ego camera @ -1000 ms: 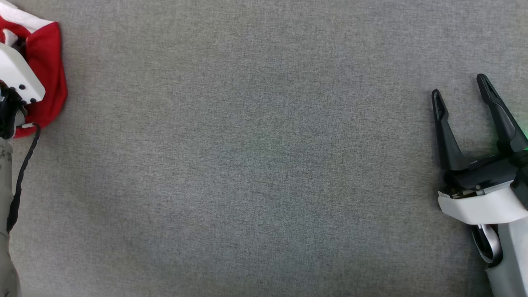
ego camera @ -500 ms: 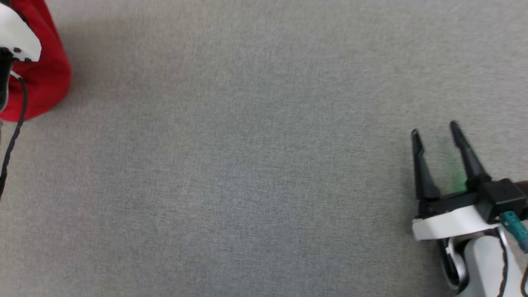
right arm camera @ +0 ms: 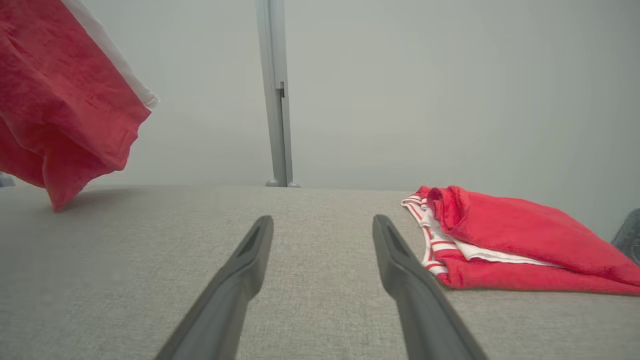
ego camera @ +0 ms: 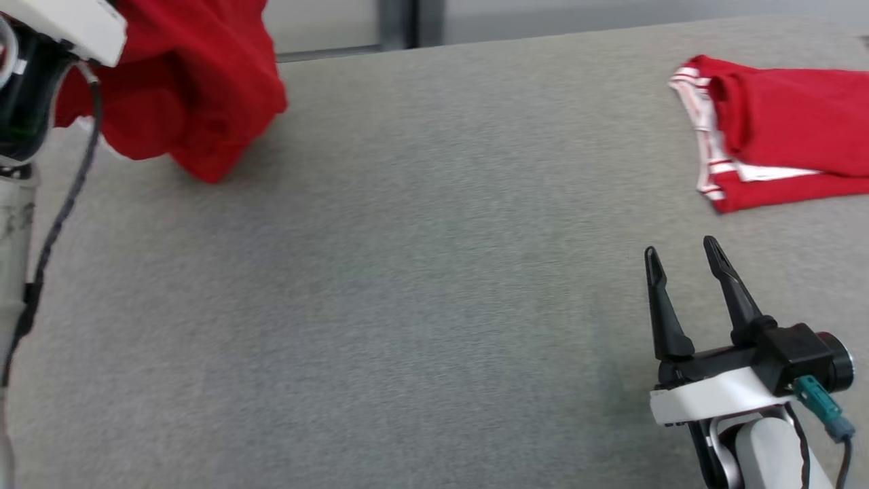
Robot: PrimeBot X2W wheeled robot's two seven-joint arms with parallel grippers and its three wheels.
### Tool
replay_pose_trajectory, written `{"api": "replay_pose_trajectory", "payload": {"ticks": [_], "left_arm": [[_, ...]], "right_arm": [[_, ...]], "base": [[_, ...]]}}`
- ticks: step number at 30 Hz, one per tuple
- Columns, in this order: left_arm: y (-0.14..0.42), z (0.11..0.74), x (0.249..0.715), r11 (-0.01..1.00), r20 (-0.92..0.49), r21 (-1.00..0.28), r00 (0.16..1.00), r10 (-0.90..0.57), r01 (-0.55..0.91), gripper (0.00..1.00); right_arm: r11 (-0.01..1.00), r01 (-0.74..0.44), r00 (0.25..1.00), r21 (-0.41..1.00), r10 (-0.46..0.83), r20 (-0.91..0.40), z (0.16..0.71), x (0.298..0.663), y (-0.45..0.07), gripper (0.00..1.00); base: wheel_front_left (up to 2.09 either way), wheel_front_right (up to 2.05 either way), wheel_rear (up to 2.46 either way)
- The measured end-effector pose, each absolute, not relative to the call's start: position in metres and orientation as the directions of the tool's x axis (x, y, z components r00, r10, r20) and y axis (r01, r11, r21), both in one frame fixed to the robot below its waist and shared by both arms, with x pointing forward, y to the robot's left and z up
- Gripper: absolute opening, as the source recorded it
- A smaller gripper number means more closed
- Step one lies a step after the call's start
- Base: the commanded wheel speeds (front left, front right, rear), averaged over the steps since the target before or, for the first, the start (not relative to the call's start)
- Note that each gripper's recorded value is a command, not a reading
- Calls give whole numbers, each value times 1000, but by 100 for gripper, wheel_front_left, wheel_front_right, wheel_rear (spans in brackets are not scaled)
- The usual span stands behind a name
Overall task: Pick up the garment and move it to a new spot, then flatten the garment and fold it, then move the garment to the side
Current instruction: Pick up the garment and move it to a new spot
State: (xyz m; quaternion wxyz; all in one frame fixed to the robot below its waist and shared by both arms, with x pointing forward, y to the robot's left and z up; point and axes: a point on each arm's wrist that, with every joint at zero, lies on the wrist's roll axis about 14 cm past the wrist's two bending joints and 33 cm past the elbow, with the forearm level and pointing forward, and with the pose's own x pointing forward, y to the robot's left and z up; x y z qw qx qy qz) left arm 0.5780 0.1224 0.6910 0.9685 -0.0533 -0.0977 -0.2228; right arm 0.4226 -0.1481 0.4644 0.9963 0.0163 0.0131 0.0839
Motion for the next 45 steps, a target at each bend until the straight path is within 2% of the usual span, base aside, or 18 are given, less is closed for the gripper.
{"api": "replay_pose_trajectory", "payload": {"ticks": [6,11,18,22,23,24,31,41,45], "left_arm": [[30,698,547,738,263,-175,753,-603,652,0],[-1,641,521,677,174,-271,726,-665,684,0],[23,488,454,732,-157,-463,766,-623,500,0],[33,446,412,718,-229,-588,774,-590,373,0],[35,441,403,708,-233,-618,780,-581,343,30],[39,438,397,709,-235,-626,788,-568,324,100],[85,456,382,753,-107,-610,917,-384,244,100],[145,470,343,922,-64,-375,989,-136,102,100],[173,501,333,954,42,-299,999,15,-2,100]], "right_arm": [[1000,-11,1000,4,10,26,488,396,-202,100],[998,69,997,0,-69,30,492,378,-227,100],[998,56,998,12,-56,-8,478,375,-221,100],[1000,12,1000,14,-11,-29,470,379,-206,100],[1000,-4,1000,12,4,-29,469,381,-202,100],[1000,-16,999,14,16,-29,469,383,-198,100],[992,-123,992,12,123,-14,472,390,-164,100],[973,-231,973,24,231,20,485,380,-127,100],[967,-254,967,24,253,36,490,375,-119,100]], "base": [[0,0,0],[0,0,0],[0,0,0],[0,0,0],[0,0,0],[0,0,0],[0,0,0],[0,0,0],[0,0,0]]}}
